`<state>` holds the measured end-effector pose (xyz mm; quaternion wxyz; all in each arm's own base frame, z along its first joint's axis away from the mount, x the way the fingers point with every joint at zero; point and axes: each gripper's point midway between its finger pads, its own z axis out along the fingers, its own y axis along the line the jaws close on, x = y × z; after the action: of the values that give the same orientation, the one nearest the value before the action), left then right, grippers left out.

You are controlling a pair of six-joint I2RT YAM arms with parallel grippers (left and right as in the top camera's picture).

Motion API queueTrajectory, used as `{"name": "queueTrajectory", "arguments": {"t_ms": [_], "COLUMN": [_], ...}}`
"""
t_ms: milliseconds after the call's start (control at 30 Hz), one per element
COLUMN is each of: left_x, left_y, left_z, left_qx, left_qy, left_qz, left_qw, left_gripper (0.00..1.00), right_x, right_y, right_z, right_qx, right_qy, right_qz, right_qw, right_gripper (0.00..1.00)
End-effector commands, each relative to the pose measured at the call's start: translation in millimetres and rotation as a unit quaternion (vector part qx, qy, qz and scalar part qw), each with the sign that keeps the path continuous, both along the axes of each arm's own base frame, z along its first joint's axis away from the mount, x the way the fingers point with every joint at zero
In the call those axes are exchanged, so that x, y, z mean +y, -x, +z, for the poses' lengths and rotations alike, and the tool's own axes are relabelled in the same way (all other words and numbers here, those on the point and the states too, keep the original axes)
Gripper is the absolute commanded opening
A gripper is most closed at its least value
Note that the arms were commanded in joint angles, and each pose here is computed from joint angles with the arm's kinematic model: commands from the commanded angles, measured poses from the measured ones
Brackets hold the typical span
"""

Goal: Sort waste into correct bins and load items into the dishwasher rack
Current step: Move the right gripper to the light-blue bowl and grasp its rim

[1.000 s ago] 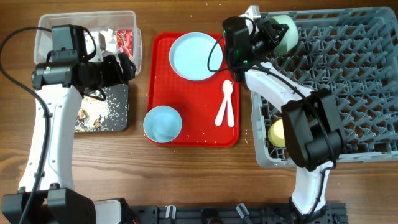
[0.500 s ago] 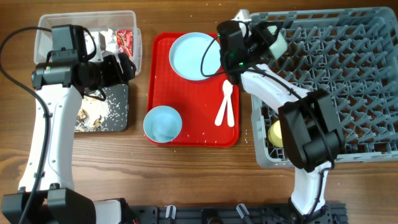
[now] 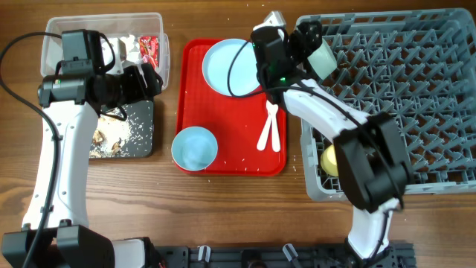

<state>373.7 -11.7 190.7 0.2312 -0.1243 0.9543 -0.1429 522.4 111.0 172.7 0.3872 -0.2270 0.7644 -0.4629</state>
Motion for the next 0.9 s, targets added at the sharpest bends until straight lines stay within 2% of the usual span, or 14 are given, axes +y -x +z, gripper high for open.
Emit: {"name": "queueTrajectory", "arguments": {"t_ms": [0, 67, 100, 167, 300, 400, 433, 533, 600, 700, 867], "left_x": [2, 2, 2, 2, 2, 2, 2, 2, 2, 2, 2], "left_y": [-3, -3, -3, -3, -3, -3, -3, -3, -3, -3, -3], "left_z": [6, 6, 6, 6, 6, 6, 6, 6, 6, 6, 6], "left_qx": [-0.010, -0.010, -0.010, -0.010, -0.010, -0.010, -0.010, -0.010, -0.010, -0.010, -0.010], "left_qy": [-0.005, -0.005, -0.005, -0.005, -0.005, -0.005, -0.005, -0.005, -0.005, -0.005, -0.005], "left_qz": [0.000, 0.000, 0.000, 0.000, 0.000, 0.000, 0.000, 0.000, 0.000, 0.000, 0.000], "left_qw": [1.000, 1.000, 1.000, 1.000, 1.000, 1.000, 1.000, 1.000, 1.000, 1.000, 1.000], "left_gripper": [1.00, 1.00, 1.00, 1.00, 1.00, 1.00, 1.00, 1.00, 1.00, 1.00, 1.00], "right_x": [42, 66, 86, 113, 167, 187, 190, 204, 214, 225, 228], "right_y": [12, 23, 34, 52, 101, 138, 143, 161, 172, 190, 210], "right_z": [57, 58, 51, 40, 11, -13, -22, -46, -61, -100, -136], "right_qx": [-0.060, -0.041, -0.007, 0.050, 0.197, 0.292, 0.305, 0.340, 0.358, 0.384, 0.423], "right_qy": [-0.155, -0.250, -0.330, -0.420, -0.594, -0.681, -0.691, -0.691, -0.685, -0.678, -0.659], "right_qz": [0.085, 0.124, 0.152, 0.179, 0.175, 0.090, 0.063, 0.029, 0.015, -0.046, -0.090], "right_qw": [0.982, 0.960, 0.932, 0.888, 0.760, 0.666, 0.653, 0.637, 0.635, 0.625, 0.615], "right_gripper": [0.87, 0.89, 0.89, 0.89, 0.89, 0.87, 0.87, 0.84, 0.74, 0.65, 0.52]}}
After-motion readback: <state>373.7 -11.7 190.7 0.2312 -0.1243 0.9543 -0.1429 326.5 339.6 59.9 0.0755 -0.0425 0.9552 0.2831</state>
